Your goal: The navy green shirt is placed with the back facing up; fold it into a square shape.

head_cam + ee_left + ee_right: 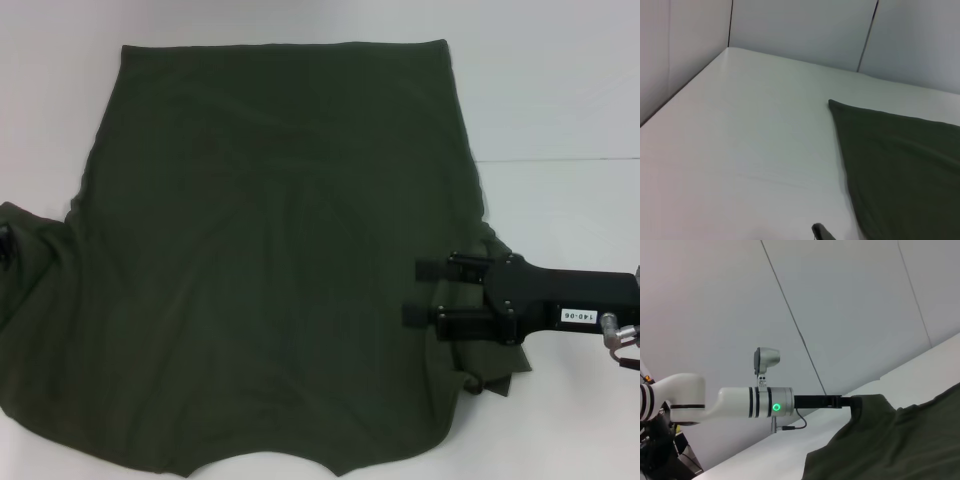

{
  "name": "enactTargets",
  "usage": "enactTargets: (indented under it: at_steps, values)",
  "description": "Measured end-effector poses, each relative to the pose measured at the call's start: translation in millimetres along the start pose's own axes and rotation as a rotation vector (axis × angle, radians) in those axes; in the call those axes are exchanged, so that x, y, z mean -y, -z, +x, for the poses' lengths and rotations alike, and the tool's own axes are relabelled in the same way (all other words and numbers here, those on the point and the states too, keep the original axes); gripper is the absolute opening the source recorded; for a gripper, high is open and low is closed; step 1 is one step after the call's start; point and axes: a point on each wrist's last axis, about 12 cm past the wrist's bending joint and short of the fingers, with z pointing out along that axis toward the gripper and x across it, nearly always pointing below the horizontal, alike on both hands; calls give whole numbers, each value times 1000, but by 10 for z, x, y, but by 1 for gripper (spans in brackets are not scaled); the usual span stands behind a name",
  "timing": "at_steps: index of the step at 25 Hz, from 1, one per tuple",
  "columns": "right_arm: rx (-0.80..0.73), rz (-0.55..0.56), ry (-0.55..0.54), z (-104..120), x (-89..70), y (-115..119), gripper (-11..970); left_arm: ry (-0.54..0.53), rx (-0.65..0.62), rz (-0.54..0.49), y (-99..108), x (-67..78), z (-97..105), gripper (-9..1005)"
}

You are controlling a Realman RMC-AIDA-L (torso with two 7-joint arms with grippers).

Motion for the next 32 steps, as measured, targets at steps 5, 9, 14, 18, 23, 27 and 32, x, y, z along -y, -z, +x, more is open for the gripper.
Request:
enactTargets:
  at_steps: [5,9,14,18,23,27,32]
  values:
    - [3,-5,-7,22,-11,-19,865,-27,11,-14,-27,8,-52,28]
    - [4,-6,-9,28,-13,-26,864,-43,16,-23,-42,10,-83,28]
    - [4,-5,-12,35,-14,-23,864,-48,23,-26,-54,14,-118,27]
    - [4,-5,-12,36,-14,-22,863,-48,25,-25,-59,21,-126,27]
    - [4,-4,-12,41,-14,-18,863,-44,23,-16,-62,46,-111,27]
    - [3,-2,-12,47,-14,-13,862,-29,27,25,-48,90,-85,28]
    - [3,0,-17,66,-19,6,862,-14,55,124,15,194,-97,28]
